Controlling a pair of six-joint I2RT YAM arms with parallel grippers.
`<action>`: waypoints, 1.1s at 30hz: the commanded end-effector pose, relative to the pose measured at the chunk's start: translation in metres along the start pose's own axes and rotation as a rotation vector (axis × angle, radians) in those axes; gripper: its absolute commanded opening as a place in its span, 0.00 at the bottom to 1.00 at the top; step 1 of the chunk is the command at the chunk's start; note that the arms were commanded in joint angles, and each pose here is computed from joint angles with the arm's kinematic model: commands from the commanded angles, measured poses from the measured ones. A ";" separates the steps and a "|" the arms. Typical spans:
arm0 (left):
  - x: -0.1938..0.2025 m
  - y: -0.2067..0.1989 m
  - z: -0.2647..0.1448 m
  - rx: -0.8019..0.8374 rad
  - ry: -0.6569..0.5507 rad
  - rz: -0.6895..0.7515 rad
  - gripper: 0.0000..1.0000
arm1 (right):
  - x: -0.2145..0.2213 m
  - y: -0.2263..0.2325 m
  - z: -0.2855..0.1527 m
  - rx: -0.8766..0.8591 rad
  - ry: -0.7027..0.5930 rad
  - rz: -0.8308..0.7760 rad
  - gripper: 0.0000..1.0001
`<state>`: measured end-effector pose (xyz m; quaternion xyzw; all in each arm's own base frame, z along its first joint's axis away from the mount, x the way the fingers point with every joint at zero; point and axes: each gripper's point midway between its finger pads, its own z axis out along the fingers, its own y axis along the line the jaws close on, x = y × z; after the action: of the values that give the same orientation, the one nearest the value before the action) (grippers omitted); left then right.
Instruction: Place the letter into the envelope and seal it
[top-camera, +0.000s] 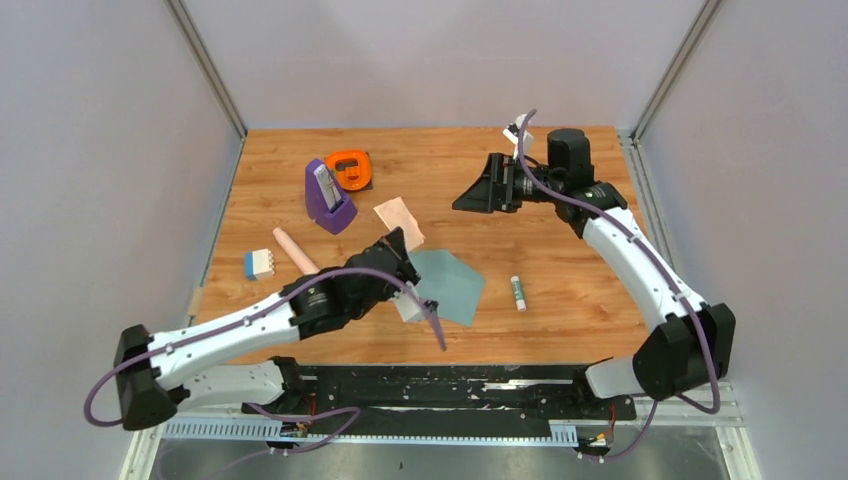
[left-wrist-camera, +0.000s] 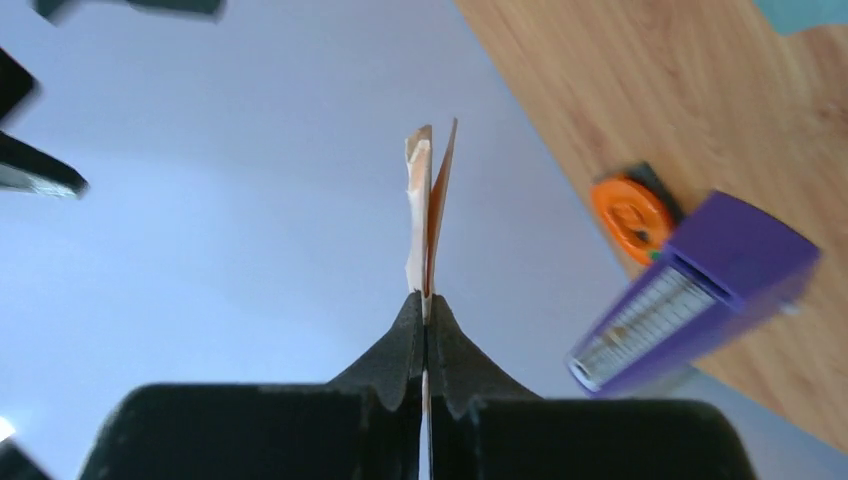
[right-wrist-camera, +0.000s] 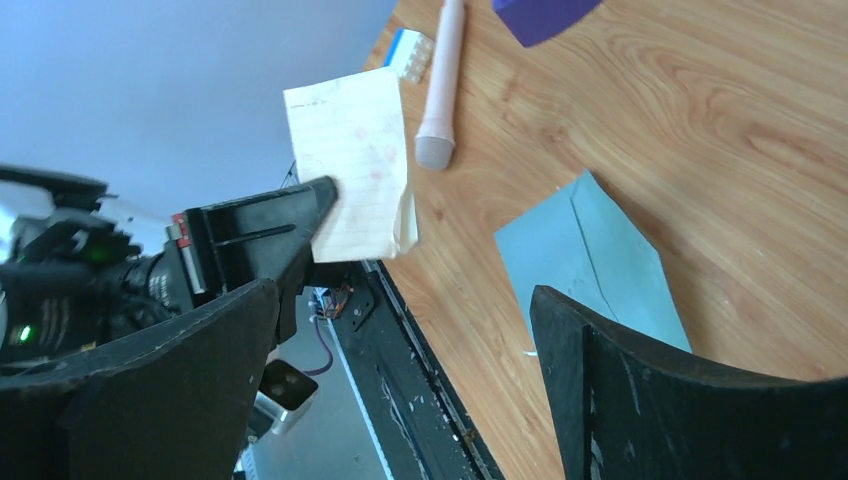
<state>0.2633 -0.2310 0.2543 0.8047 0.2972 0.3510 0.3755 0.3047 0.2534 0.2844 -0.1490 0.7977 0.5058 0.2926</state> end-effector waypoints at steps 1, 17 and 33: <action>-0.027 0.098 -0.054 -0.544 -0.158 0.328 0.00 | 0.000 0.053 -0.017 -0.132 -0.054 -0.138 1.00; -0.075 0.134 -0.067 -0.839 -0.276 0.445 0.00 | 0.016 0.089 -0.028 -0.285 -0.072 -0.288 0.83; -0.052 0.128 -0.063 -0.763 -0.203 0.381 0.00 | 0.041 0.082 -0.036 -0.322 -0.021 -0.303 0.33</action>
<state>0.2139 -0.3233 0.3372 0.7078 -0.0033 0.3446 0.6166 0.2301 0.2658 0.3311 -0.2792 0.6885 0.5754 0.3420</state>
